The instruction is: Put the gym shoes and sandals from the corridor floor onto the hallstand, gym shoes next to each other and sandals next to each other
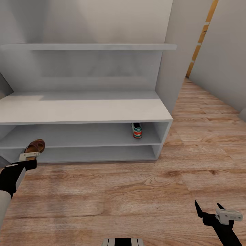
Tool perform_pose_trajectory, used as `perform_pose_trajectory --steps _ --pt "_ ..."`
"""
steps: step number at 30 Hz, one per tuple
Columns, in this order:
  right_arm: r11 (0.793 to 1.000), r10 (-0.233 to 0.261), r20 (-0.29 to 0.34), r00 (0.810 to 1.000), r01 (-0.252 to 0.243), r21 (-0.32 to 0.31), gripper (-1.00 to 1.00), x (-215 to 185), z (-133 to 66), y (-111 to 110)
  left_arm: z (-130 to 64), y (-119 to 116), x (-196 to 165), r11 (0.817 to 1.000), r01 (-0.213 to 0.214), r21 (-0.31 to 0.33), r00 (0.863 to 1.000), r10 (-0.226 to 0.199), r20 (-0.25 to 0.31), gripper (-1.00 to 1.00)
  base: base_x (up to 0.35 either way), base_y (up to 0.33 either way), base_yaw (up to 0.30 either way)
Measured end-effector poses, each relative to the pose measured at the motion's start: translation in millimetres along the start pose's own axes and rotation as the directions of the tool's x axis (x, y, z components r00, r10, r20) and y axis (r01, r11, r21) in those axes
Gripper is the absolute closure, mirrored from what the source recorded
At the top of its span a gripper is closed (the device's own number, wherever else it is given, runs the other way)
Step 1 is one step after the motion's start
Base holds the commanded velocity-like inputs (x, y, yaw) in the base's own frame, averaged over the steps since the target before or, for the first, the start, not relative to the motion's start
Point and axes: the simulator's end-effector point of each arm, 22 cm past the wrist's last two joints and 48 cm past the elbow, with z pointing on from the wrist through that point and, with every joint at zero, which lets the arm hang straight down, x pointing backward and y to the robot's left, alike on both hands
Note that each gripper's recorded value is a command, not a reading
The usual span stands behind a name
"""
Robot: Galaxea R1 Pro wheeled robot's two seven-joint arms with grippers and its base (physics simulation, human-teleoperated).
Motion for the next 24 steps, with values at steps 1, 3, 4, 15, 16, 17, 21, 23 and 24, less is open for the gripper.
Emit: perform_pose_trajectory --steps 1,3,4,15,16,17,21,23,24 --pt "1.0 0.0 0.0 1.0 0.0 0.0 -1.0 0 0.0 0 0.0 0 1 1.0 0.0 0.001 1.0 0.0 -0.002 1.0 0.0 0.0 0.0" --pt "1.0 0.0 0.0 1.0 0.0 0.0 -1.0 0 0.0 0 0.1 -1 1 1.0 -0.001 0.004 1.0 0.001 -0.003 1.0 0.0 0.0 0.0" --pt "1.0 0.0 0.0 1.0 0.0 0.0 -1.0 0 0.0 0 0.1 -2 2 1.0 -0.001 0.007 1.0 0.001 -0.005 1.0 0.0 0.0 0.0" --pt "1.0 0.0 0.0 1.0 0.0 0.0 -1.0 0 0.0 0 0.6 -12 10 0.999 -0.001 0.051 1.0 0.002 -0.021 1.0 0.0 0.0 0.0" --pt "1.0 0.0 0.0 1.0 0.0 0.0 -1.0 0 0.0 0 0.7 -13 11 0.998 -0.001 0.057 1.0 0.002 -0.023 1.0 0.0 0.0 0.0" --pt "1.0 0.0 0.0 1.0 0.0 0.0 -1.0 0 0.0 0 0.7 -15 12 0.998 -0.001 0.063 1.0 0.003 -0.024 1.0 0.0 0.0 0.0" --pt "1.0 0.0 0.0 1.0 0.0 0.0 -1.0 0 0.0 0 0.4 -20 13 0.996 -0.002 0.088 1.0 0.004 -0.027 1.0 0.0 0.0 0.0" --pt "1.0 0.0 0.0 1.0 0.0 0.0 -1.0 0 0.0 0 0.3 -22 14 0.995 -0.002 0.098 1.0 0.005 -0.029 1.0 0.0 0.0 0.0" --pt "1.0 0.0 0.0 1.0 0.0 0.0 -1.0 0 0.0 0 0.1 -24 14 0.994 -0.003 0.107 1.0 0.006 -0.03 1.0 0.0 0.0 0.0"
